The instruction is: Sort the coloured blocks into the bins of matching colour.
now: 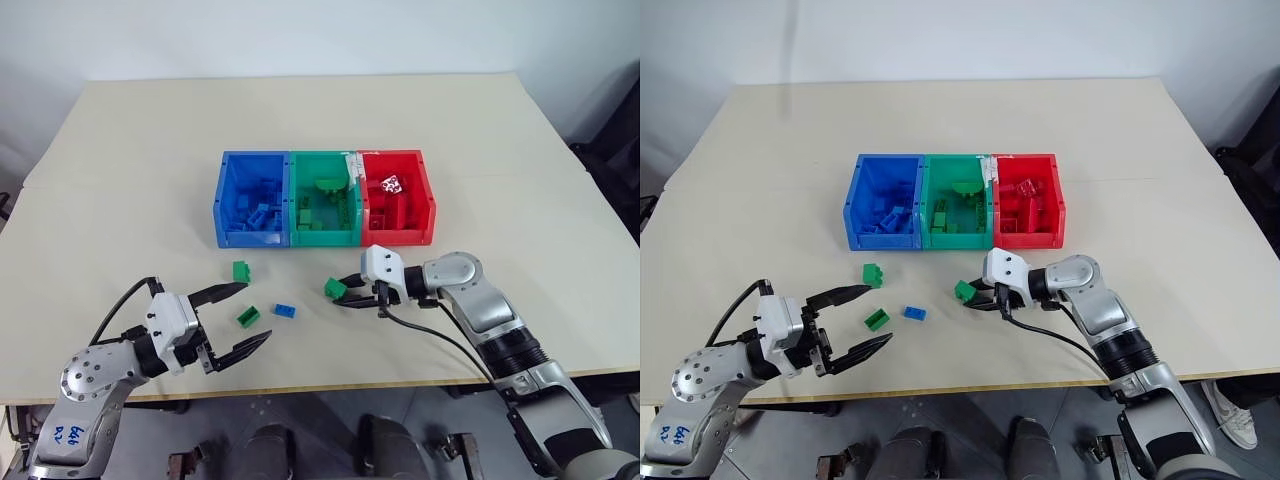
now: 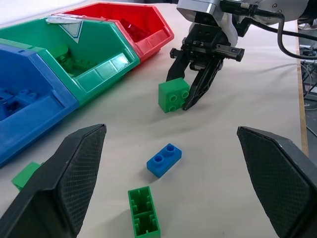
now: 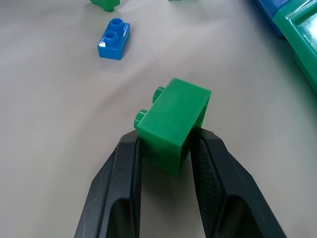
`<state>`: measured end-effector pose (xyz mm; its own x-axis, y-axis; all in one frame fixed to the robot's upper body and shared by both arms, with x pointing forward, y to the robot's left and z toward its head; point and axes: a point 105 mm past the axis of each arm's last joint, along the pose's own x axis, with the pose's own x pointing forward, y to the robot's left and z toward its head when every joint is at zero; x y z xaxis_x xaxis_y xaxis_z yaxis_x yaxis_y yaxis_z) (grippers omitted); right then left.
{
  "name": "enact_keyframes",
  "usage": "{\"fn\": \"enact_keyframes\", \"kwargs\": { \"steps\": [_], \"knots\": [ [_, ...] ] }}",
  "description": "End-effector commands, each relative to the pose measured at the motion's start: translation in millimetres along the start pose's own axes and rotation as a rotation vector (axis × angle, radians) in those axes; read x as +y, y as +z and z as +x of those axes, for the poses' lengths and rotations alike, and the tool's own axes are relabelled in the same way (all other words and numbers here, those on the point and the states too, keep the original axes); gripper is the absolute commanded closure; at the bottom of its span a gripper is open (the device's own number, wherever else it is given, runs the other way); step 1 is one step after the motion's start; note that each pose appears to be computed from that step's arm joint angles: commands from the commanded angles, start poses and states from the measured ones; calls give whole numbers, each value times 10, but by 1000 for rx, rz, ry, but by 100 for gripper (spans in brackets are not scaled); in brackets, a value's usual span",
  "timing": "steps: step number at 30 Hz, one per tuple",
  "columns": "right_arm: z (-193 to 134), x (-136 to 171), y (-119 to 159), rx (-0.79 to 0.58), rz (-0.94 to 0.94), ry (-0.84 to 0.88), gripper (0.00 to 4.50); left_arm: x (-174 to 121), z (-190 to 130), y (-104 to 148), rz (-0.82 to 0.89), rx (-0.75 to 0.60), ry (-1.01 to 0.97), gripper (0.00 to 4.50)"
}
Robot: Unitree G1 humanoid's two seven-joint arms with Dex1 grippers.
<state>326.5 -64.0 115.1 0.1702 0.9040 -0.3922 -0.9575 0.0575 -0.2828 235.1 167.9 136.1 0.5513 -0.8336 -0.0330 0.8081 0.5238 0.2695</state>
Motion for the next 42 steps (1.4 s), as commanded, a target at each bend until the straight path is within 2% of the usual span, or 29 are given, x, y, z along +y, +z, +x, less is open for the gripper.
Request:
{"fn": "enact_keyframes", "kwargs": {
  "steps": [1, 5, 8, 13, 17, 22, 27, 32, 34, 38, 42],
  "knots": [
    [-106, -39, 329, -140, -1, -7, 347, 22, -30, 58, 28, -17, 23, 0],
    [-196, -162, 570, -228, 24, -46, 347, 49, -84, 63, 32, -11, 47, 0],
    [-231, -475, 773, -269, 21, -174, 347, 102, -167, 79, 36, -6, 94, 0],
    [-169, -973, 876, -259, -32, -404, 347, 146, -319, 68, 34, 11, 163, 0],
    [-123, -1136, 915, -279, 36, -453, 347, 135, -468, 65, 30, 30, 188, 0],
    [-85, -1105, 900, -265, 23, -418, 180, 145, -583, 67, 5, 52, 204, 0],
    [-355, -774, 818, -312, -49, -312, 1, 149, -590, 10, -63, 89, 193, 0],
    [-671, -249, 674, -374, -116, -178, 1, 286, -592, -21, -63, 113, 222, 0],
    [-819, -81, 561, -384, -125, -176, 1, 326, -571, -20, -47, 119, 203, 0],
    [-1076, 190, 282, -337, -85, -153, 1, 410, -543, -26, -10, 123, 154, 0],
    [-1378, 347, -63, -221, -18, -165, 1, 550, -548, -61, 11, 110, 110, 0]
  ]
}}
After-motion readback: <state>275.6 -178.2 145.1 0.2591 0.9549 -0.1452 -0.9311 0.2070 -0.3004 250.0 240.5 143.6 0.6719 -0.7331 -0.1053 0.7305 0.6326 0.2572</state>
